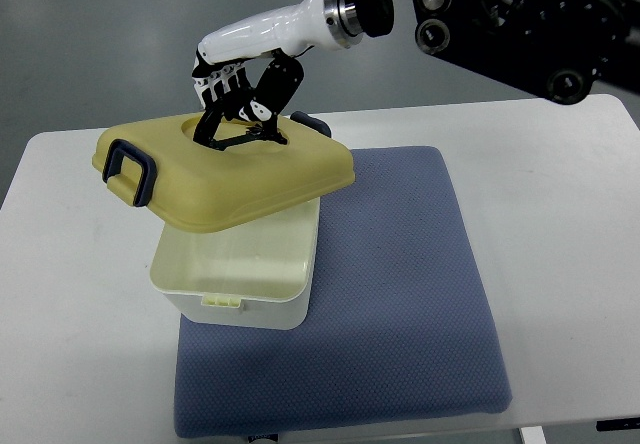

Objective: Open white storage box with right hand
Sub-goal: 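Lift the yellow lid up off the white box with the right hand, then lower the held lid onto the blue cushion beside the box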

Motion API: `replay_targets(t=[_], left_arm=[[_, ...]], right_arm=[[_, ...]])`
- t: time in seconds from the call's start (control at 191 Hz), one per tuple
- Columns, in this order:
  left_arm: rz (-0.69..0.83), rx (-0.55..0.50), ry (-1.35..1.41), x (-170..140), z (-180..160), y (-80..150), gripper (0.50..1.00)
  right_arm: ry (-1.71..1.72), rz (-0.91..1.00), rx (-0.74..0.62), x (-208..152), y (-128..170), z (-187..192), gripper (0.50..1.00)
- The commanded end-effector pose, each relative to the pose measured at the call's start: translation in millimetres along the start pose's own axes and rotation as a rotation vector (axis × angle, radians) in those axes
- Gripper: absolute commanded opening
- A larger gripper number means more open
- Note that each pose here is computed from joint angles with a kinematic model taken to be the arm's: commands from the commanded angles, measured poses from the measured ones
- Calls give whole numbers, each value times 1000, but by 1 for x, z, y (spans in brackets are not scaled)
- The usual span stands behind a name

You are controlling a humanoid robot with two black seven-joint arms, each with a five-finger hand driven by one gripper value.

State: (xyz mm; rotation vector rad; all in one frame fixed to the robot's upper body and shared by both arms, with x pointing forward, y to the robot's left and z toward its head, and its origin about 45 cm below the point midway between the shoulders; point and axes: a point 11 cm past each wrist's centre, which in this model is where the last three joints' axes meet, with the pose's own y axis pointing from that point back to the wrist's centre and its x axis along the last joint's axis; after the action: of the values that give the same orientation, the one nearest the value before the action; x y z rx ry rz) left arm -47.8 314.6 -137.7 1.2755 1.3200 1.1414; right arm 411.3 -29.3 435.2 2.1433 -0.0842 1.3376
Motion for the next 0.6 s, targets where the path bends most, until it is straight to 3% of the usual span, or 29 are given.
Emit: replay_targets(t=[0.0,0.283,0.593], left_arm=[[-1,0,0,0,0,0,1000],[0,0,-2,0,0,0,1000],[-2,1,-3,-1,0,0,1000]], right_arm=[[-4,10,-33,8,26,11,500],[-38,65,-165,5,92,59,500],[-127,51,-369,-41,151,130,500]])
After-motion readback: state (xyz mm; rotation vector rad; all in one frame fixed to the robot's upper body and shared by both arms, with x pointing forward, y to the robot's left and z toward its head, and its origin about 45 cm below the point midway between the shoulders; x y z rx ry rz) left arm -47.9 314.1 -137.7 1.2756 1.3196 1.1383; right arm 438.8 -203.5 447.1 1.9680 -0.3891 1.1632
